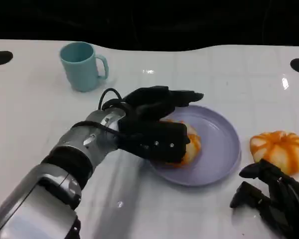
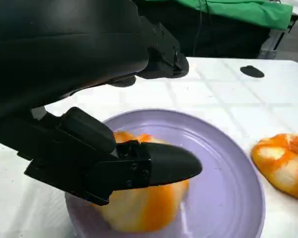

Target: Grasp the bread from the table and place it into the plate.

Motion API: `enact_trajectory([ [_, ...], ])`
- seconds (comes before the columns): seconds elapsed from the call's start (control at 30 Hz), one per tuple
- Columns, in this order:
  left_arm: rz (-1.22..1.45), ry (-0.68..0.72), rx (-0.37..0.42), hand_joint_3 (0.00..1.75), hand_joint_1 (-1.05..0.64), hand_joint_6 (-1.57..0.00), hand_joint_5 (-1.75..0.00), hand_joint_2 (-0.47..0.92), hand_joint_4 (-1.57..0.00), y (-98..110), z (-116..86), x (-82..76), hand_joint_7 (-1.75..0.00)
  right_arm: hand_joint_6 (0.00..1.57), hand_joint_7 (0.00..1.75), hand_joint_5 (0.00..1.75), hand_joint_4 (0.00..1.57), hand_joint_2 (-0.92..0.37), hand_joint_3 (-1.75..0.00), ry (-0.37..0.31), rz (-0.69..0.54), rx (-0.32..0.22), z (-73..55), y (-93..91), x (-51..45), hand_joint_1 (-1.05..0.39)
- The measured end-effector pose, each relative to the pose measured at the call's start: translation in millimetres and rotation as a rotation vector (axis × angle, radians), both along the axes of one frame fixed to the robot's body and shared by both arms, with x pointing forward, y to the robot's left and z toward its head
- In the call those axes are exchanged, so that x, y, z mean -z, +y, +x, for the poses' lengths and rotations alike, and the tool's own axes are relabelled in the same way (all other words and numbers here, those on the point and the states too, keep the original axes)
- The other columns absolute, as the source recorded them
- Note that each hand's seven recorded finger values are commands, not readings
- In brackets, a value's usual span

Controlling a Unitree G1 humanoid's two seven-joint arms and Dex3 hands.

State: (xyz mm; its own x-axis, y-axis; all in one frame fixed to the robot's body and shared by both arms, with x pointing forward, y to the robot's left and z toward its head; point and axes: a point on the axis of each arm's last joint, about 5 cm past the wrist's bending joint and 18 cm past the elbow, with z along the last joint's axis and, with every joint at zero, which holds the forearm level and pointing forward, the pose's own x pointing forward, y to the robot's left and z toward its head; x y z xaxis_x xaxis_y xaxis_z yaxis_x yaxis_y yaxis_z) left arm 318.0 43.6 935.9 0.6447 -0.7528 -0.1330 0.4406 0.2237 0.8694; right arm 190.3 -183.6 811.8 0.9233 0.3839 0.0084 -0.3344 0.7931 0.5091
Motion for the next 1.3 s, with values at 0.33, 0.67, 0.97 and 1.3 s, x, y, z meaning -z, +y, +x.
enact_trajectory([
  [0.33,-0.106,0.036,-0.002,0.69,-0.92,-0.23,-0.29,0.92,-0.08,20,2,-4.7,-0.04,0.6,1.19,1.5,0.66,-0.92,-0.23,0.0,-0.002,0.001,0.2,0.2,-0.3,-0.51],
  [0.67,-0.573,0.278,-0.042,0.58,-0.82,-0.24,-0.38,0.92,-0.12,60,-13,14.6,-0.03,0.61,1.18,1.48,0.67,-0.92,-0.22,0.001,0.0,0.0,0.3,-0.3,-0.5,-0.52],
  [0.97,-0.898,0.453,-0.048,0.49,-0.82,-0.34,-0.41,0.92,-0.29,84,-35,30.5,-0.04,0.6,1.17,1.47,0.67,-0.92,-0.22,0.009,0.004,-0.005,-0.3,0.1,-0.3,-0.52],
  [1.3,-1.572,0.94,-0.101,0.45,-0.64,-0.74,-1.32,0.92,-0.59,97,-86,58.8,-0.43,0.62,1.17,1.48,0.69,-0.92,-0.2,0.025,-0.001,0.015,-1.8,-0.3,-1.8,-0.54],
])
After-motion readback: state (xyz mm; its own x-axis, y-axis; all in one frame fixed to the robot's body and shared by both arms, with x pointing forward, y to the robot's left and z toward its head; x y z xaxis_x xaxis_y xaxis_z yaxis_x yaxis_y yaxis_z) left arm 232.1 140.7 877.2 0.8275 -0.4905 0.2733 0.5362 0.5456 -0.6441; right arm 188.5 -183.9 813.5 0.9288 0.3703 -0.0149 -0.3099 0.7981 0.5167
